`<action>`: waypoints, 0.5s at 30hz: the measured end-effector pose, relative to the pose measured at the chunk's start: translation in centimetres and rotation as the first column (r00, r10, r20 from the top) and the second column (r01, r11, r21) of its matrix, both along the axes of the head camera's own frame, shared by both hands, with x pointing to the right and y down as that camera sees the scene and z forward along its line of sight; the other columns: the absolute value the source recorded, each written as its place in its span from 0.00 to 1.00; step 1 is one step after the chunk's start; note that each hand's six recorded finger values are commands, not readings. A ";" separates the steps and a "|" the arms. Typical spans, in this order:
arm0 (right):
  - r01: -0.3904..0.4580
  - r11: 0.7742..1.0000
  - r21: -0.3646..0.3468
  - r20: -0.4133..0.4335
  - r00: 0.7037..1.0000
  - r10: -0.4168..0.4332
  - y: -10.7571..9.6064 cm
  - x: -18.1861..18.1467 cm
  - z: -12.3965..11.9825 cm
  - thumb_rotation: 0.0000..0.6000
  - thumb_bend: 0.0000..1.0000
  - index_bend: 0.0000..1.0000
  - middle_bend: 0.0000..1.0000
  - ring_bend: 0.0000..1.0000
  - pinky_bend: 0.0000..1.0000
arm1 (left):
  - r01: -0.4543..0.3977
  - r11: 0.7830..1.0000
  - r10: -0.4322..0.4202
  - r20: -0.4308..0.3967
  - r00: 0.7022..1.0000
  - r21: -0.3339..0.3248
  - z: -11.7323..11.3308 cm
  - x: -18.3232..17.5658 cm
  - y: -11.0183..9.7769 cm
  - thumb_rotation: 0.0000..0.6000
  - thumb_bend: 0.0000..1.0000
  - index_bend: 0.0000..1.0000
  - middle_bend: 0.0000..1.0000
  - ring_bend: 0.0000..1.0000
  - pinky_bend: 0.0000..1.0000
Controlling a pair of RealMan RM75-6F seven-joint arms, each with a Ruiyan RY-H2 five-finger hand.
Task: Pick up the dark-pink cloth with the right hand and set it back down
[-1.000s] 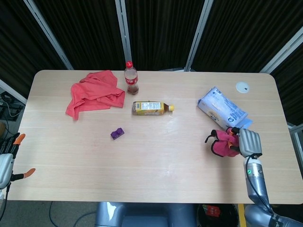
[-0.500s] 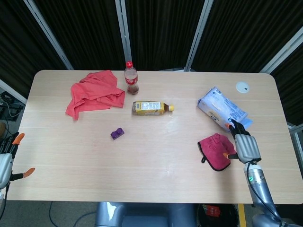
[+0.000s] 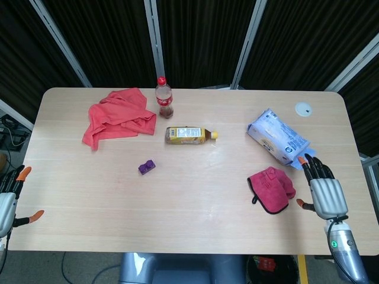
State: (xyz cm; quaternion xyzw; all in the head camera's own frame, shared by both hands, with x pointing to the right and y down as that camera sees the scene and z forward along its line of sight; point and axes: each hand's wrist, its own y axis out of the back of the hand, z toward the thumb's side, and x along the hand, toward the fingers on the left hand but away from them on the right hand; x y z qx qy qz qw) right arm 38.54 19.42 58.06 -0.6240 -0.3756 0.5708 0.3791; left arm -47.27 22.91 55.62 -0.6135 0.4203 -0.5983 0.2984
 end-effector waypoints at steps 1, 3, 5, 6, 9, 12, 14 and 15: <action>0.015 1.000 0.016 -0.002 1.000 -0.015 0.5 0.2 -0.5 1.00 0.00 0.00 0.00 0.00 0.10 | -0.003 1.000 0.003 0.001 1.000 0.002 -0.1 0.0 0.0 1.00 0.00 0.00 0.00 0.00 0.00; 0.045 0.998 0.041 -0.007 0.999 -0.045 1.8 0.8 -1.5 1.00 0.00 0.00 0.00 0.00 0.07 | -0.011 1.000 0.011 0.004 1.000 0.008 -0.2 0.1 0.0 1.00 0.00 0.00 0.00 0.00 0.00; 0.053 0.998 0.040 -0.010 0.999 -0.052 3.3 1.6 -2.1 1.00 0.00 0.00 0.00 0.00 0.06 | -0.030 0.999 0.029 0.013 0.999 0.018 -0.4 0.2 0.0 1.00 0.00 0.00 0.00 0.00 0.00; 0.045 0.998 0.032 -0.003 0.999 -0.045 4.1 2.0 -2.3 1.00 0.00 0.00 0.00 0.00 0.06 | -0.038 0.999 0.038 0.019 0.999 0.023 -0.4 0.2 0.0 1.00 0.00 0.00 0.00 0.00 0.00; 0.017 1.000 0.006 0.018 1.000 -0.017 4.6 2.6 -2.3 1.00 0.00 0.00 0.00 0.00 0.05 | -0.053 0.998 0.052 0.042 0.998 0.039 -0.6 -0.1 0.0 1.00 0.00 0.00 0.00 0.00 0.00; 0.004 1.000 -0.014 0.010 1.000 -0.004 4.9 2.8 -2.2 1.00 0.00 0.00 0.00 0.00 0.05 | -0.056 0.997 0.053 0.051 0.997 0.047 -0.8 -0.2 0.0 1.00 0.00 0.00 0.00 0.00 0.00; 0.008 1.000 -0.010 0.011 1.000 -0.008 4.9 2.7 -2.3 1.00 0.00 0.00 0.00 0.00 0.05 | -0.056 0.997 0.054 0.051 0.997 0.048 -0.9 -0.2 0.1 1.00 0.00 0.00 0.00 0.00 0.00; 0.009 1.000 -0.003 0.017 1.000 -0.009 4.9 2.6 -2.4 1.00 0.00 0.00 0.00 0.00 0.05 | -0.057 0.997 0.054 0.051 0.997 0.048 -0.9 -0.2 0.1 1.00 0.00 0.00 0.00 0.00 0.00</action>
